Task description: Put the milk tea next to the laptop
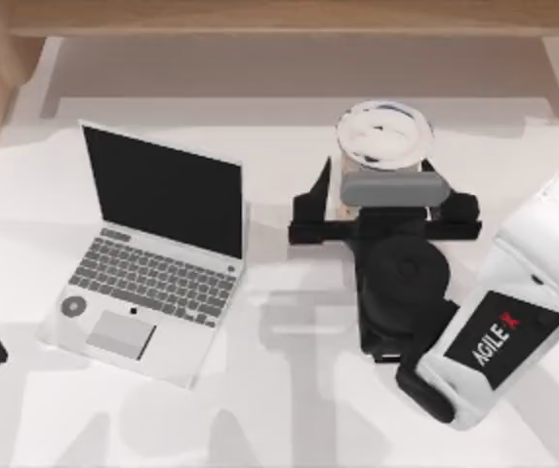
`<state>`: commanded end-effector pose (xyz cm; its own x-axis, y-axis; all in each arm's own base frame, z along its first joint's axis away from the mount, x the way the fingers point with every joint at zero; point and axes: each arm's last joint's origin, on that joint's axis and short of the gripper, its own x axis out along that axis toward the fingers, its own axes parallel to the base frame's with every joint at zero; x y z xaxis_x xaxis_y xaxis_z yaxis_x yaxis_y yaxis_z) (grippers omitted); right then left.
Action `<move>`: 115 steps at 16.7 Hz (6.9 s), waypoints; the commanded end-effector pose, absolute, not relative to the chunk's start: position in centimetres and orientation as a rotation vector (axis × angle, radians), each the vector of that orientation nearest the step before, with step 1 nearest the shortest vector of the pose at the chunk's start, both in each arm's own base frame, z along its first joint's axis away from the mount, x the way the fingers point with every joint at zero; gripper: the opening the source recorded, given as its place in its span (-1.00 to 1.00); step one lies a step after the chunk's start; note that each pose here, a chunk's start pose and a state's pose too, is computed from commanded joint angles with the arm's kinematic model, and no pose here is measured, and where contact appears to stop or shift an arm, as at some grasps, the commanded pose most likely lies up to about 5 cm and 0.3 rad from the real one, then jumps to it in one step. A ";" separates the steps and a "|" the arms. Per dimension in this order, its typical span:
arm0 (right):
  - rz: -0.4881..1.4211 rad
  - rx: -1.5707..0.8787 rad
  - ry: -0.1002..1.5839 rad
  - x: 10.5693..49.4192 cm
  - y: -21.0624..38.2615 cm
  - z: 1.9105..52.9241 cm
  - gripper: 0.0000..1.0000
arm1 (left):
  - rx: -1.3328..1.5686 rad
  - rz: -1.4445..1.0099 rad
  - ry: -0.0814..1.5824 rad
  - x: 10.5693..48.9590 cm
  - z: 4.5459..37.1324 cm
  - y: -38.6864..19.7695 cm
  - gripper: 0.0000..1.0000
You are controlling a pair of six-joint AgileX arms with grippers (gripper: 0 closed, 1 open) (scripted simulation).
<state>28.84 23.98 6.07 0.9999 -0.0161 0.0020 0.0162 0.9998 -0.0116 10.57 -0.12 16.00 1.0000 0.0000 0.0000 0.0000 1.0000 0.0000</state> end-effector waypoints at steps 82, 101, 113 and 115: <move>0.077 0.067 -0.059 17.5 32.9 12.4 -1.00 | 0.000 0.000 0.000 10.6 16.0 -0.1 1.00; -0.013 0.005 -0.015 19.3 31.0 8.2 -1.00 | 0.000 0.000 0.000 10.6 16.0 -0.1 1.00; -0.014 -0.008 -0.007 19.4 31.0 7.8 0.06 | 0.000 0.000 0.000 10.6 16.0 -0.1 1.00; -0.014 -0.008 -0.007 19.4 31.0 7.8 0.36 | 0.000 0.000 0.000 10.6 16.0 -0.1 1.00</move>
